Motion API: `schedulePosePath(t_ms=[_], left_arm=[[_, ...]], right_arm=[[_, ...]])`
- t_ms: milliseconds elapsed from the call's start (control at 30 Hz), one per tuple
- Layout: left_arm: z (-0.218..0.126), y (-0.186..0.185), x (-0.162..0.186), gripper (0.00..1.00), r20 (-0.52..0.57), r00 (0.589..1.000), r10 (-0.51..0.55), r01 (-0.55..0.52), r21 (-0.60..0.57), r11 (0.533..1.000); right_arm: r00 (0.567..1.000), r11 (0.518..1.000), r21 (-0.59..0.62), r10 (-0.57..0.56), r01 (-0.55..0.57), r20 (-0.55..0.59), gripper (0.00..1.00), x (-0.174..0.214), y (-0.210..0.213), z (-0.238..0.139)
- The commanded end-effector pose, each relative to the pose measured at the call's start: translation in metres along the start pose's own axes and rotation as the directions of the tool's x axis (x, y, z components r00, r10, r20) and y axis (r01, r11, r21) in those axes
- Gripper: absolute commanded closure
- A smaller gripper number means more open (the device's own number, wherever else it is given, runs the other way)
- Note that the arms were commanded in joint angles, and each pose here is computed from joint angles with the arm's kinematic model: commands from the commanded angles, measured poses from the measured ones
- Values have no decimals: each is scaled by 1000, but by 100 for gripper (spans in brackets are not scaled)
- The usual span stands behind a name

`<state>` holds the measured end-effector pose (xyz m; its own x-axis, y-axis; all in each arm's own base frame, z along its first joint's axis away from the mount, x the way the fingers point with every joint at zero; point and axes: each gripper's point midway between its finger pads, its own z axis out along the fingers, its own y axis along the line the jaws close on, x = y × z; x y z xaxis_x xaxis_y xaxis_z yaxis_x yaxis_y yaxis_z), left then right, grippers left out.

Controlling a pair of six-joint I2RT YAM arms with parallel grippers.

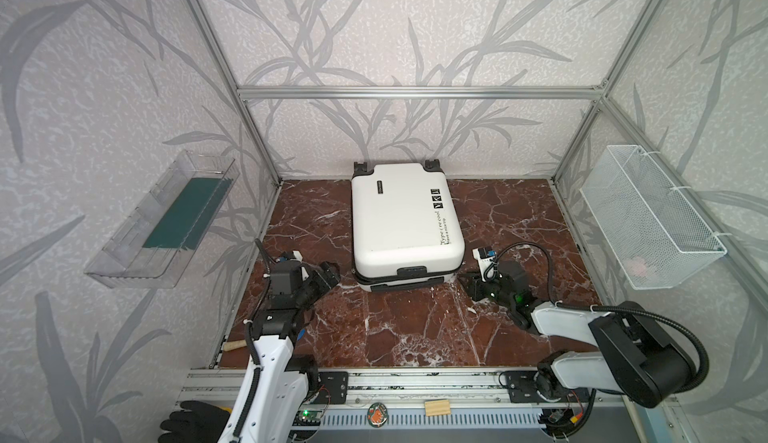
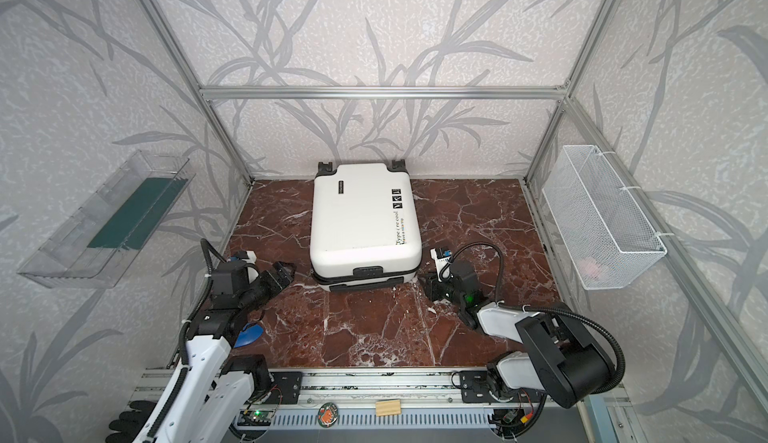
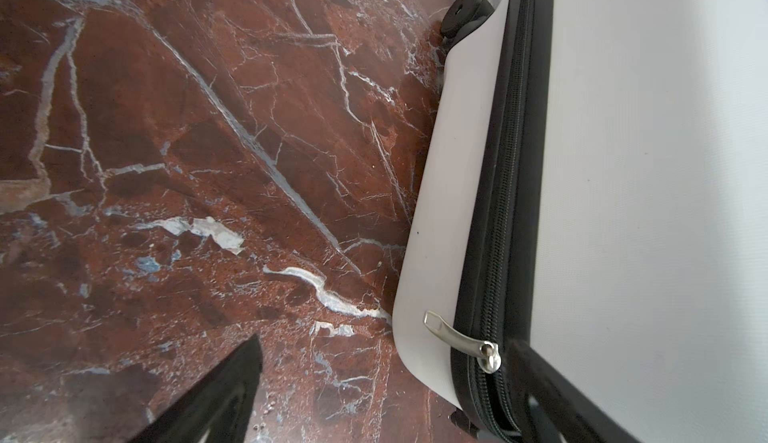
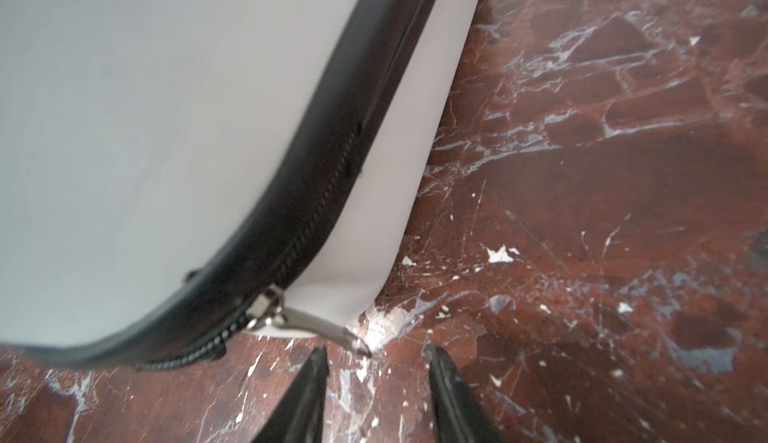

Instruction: Pack the luggage

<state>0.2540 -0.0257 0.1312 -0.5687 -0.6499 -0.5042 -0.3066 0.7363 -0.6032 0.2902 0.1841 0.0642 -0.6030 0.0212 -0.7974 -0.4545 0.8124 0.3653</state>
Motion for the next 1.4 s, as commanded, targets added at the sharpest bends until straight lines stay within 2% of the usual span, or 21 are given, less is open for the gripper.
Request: schedulePosePath(t_ms=[0, 500, 967, 1367], left_arm=[[-6, -9, -5, 7, 1, 1000, 12, -12, 17, 1000], [-5, -4, -4, 7, 7, 1000, 0, 0, -1, 1000], [0, -3, -3, 7, -6, 1000, -11, 11, -5, 1000], [1, -1, 0, 7, -12, 1000, -9, 9, -11, 1000]], right_arm=[[992, 999, -1, -49, 50, 115, 59, -25, 4, 0], [988, 992, -71, -90, 100, 123, 65, -27, 17, 19], [969, 985, -19, -164, 170, 184, 68, -46, 24, 1], [973, 977, -70, -191, 201, 131, 71, -33, 36, 11]])
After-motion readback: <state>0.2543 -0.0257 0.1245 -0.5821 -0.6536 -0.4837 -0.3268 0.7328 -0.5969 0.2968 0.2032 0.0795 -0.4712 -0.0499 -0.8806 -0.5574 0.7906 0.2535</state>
